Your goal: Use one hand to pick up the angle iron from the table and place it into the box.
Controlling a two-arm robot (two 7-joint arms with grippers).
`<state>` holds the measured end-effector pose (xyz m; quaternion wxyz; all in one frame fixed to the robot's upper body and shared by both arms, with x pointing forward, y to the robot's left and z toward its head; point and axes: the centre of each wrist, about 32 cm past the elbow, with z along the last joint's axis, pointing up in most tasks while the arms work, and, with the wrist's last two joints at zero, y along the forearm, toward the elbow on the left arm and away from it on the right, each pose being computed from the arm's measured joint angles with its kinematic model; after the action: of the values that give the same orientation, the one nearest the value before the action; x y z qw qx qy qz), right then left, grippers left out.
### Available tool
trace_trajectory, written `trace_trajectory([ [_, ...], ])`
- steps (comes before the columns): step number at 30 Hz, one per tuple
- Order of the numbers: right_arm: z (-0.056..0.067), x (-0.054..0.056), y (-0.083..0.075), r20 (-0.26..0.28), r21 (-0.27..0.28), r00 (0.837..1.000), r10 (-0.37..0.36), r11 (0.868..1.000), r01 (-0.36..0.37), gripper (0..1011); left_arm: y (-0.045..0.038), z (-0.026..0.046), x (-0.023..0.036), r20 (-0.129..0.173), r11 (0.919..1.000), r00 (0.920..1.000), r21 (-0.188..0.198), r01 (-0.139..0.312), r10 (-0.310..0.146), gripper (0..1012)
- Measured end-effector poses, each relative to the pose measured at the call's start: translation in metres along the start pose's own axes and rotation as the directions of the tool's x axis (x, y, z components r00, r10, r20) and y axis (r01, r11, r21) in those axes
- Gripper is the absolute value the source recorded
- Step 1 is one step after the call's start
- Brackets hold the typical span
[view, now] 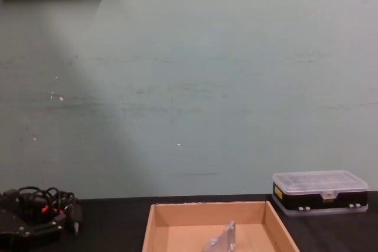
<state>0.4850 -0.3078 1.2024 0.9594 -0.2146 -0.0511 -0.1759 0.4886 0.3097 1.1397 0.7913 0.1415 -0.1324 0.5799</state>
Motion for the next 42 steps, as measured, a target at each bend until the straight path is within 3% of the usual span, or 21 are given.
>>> trace_trajectory([
  [11, -0.008, -0.01, 0.008, 0.005, -0.027, 0.998, 0.056, 0.998, -0.056, 1000, 0.0, 0.0, 0.0, 0.0, 1.0, 1.0, 0.0, 0.0, 0.0, 1011],
  [42, -0.011, -0.002, 0.033, 0.02, -0.059, 0.995, 0.101, 0.993, -0.1, 1000, 0.0, 0.0, 0.0, 0.0, 1.0, 1.0, 0.0, 0.0, 0.0, 1011],
])
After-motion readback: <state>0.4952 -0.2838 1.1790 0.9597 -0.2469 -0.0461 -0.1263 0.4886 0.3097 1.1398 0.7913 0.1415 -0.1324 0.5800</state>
